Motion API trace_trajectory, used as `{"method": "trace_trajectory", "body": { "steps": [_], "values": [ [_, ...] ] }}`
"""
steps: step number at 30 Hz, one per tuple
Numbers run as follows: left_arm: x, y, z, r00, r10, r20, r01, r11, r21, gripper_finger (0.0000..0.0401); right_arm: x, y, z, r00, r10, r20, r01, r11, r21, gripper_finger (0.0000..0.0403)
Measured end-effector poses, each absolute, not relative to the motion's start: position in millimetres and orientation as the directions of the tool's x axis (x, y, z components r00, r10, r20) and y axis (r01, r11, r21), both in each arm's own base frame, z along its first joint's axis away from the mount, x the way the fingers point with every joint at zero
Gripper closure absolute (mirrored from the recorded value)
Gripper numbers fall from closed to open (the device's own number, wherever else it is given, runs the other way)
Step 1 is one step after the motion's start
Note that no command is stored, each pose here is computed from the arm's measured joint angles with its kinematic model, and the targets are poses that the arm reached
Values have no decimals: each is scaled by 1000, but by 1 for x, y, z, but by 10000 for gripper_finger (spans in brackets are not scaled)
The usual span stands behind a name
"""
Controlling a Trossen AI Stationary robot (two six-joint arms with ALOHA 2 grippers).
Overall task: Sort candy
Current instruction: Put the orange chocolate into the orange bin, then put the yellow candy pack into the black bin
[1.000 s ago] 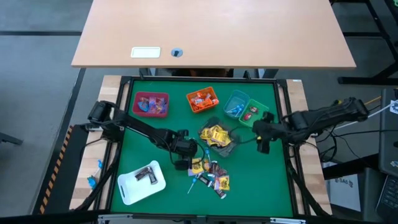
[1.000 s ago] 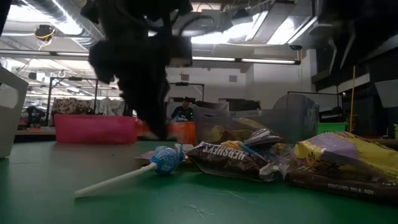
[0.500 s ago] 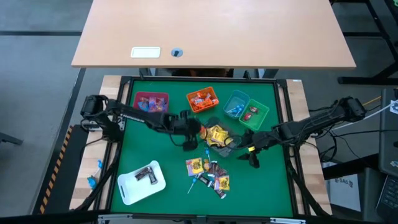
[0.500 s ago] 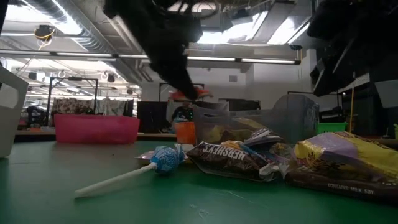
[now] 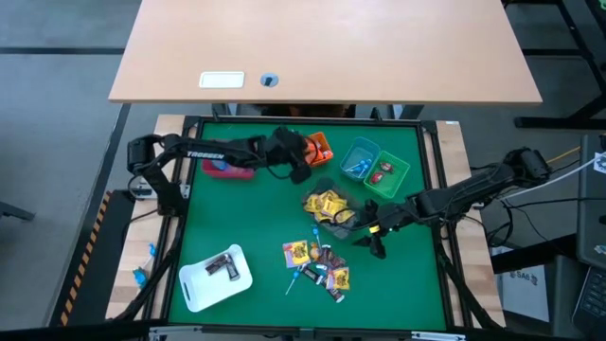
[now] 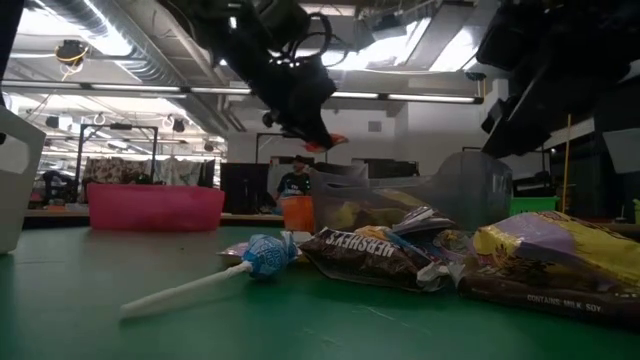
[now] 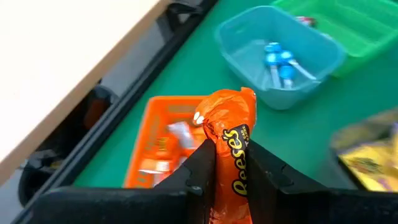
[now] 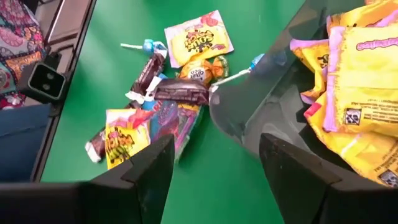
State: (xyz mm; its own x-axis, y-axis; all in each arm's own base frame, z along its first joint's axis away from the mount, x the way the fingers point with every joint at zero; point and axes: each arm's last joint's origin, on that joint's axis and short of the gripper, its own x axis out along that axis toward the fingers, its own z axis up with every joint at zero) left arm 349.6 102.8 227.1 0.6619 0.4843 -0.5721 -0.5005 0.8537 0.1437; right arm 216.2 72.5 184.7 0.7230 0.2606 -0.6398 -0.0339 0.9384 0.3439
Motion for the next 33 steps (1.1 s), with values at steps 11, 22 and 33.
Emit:
{"method": "trace_trajectory", "body": {
  "steps": [11, 22, 33],
  "values": [
    [344, 127, 222, 625, 520, -582, -552, 822, 142, 289, 222, 77, 188, 737, 360, -573, -101, 896, 433, 165],
    [345, 127, 219, 620, 517, -591, -550, 823, 143, 254, 223, 76, 189, 761, 319, -564, -88, 913, 398, 165],
    [345, 127, 219, 618, 516, -593, -549, 823, 144, 254, 218, 117, 212, 775, 392, -495, -216, 901, 375, 165]
  ]
}}
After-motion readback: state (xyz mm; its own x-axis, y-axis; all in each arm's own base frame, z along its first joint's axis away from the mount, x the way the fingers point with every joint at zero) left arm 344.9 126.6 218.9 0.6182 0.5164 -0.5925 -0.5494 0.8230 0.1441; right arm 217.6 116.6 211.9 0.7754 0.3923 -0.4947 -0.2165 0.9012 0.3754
